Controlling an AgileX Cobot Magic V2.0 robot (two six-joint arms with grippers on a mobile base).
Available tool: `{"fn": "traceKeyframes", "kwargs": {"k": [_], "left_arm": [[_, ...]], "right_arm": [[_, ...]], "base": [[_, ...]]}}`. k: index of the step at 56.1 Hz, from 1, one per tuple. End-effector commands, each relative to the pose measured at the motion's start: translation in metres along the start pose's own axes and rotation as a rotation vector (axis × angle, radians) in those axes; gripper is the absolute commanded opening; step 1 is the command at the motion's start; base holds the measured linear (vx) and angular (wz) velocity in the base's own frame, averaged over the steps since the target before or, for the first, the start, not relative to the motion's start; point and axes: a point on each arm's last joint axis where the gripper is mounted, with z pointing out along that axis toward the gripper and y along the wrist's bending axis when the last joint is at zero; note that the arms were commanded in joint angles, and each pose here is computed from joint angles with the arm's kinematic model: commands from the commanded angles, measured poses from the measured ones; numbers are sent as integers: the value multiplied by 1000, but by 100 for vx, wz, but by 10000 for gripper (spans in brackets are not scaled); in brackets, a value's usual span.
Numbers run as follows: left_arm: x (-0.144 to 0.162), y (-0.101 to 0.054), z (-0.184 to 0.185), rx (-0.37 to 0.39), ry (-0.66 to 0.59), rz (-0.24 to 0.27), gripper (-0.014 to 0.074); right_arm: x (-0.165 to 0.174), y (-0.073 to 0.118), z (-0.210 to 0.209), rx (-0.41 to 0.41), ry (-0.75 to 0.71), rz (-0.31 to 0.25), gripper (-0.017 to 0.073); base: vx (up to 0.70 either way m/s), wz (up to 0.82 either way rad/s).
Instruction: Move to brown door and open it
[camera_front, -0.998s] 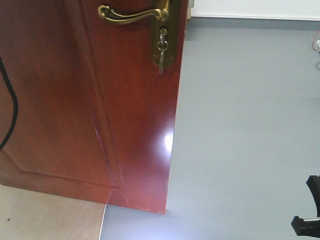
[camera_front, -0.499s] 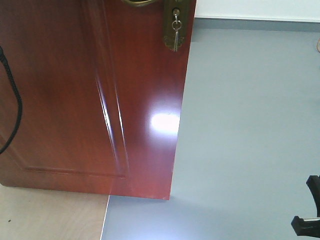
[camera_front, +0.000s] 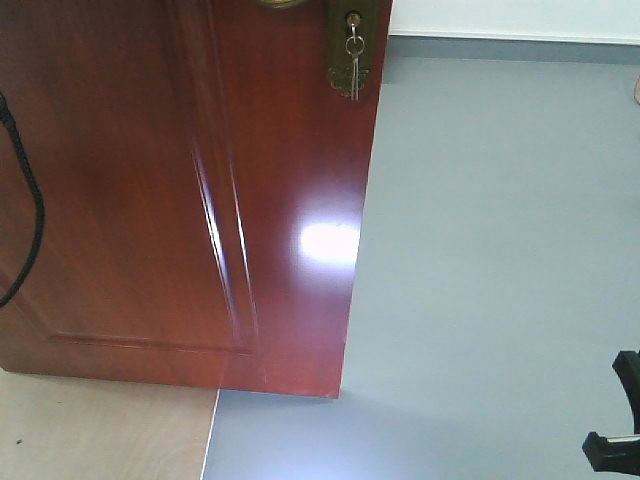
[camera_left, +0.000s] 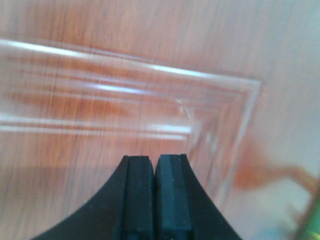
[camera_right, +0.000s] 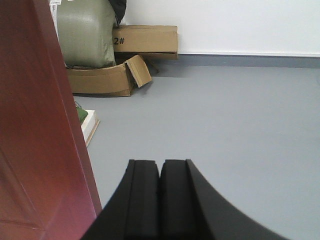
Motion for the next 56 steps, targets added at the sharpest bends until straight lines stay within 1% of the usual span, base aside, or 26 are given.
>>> {"fn": "traceKeyframes", "kwargs": {"k": [1,14,15,16,17,21,22,23,24,29,32,33,34,35,36,39,43,49,56], "left_arm": [[-23,-12,-9,47,-79,-14,21],[-17,-8,-3,37,-64,-20,21],[-17,-8,-3,34,-68,-13,21],[-18,-7,-3,27,-73,8,21],[-19,-6,-4,22,-84,12,21],[-25,-4,-5,-6,-140,66,21],[-26,-4,-5,-15,-153,100,21],[-28,-3,-6,-25,-173,91,21],[-30,-3,-6,-36,-187,126,21],[-38,-1,-10,-95,-262,164,21],[-44,0,-14,-133,-300,178,21],[-45,1,-14,-146,-311,170,21],[-46,0,-15,-157,-316,197,21],[-47,1,-16,-169,-326,192,21],[-49,1,-17,-178,-332,202,21],[-51,2,-20,-207,-343,246,21],[-54,0,-23,-219,-347,304,21],[-56,-3,-25,-212,-346,353,21],[-57,-3,-26,-211,-348,353,21]], "right_arm": [[-6,-1,0,6,-77,-10,0],[-6,-1,0,6,-77,-10,0],[-6,-1,0,6,-77,-10,0],[-6,-1,0,6,-77,-10,0],[-6,-1,0,6,-77,-10,0],[-6,-1,0,6,-77,-10,0],[-6,-1,0,6,-77,-10,0],[-6,-1,0,6,-77,-10,0],[-6,-1,0,6,-77,-10,0],[-6,-1,0,6,-77,-10,0],[-6,-1,0,6,-77,-10,0],[-6,-1,0,6,-77,-10,0],[-6,-1,0,6,-77,-10,0],[-6,-1,0,6,-77,-10,0],[-6,-1,0,6,-77,-10,0],[-6,-1,0,6,-77,-10,0],[-6,-1,0,6,-77,-10,0],[-6,-1,0,6,-77,-10,0],[-6,-1,0,6,-77,-10,0]], "base": [[0,0],[0,0],[0,0],[0,0],[0,0],[0,0],[0,0],[0,0],[0,0],[0,0],[0,0],[0,0],[0,0],[0,0],[0,0],[0,0],[0,0],[0,0],[0,0]]}}
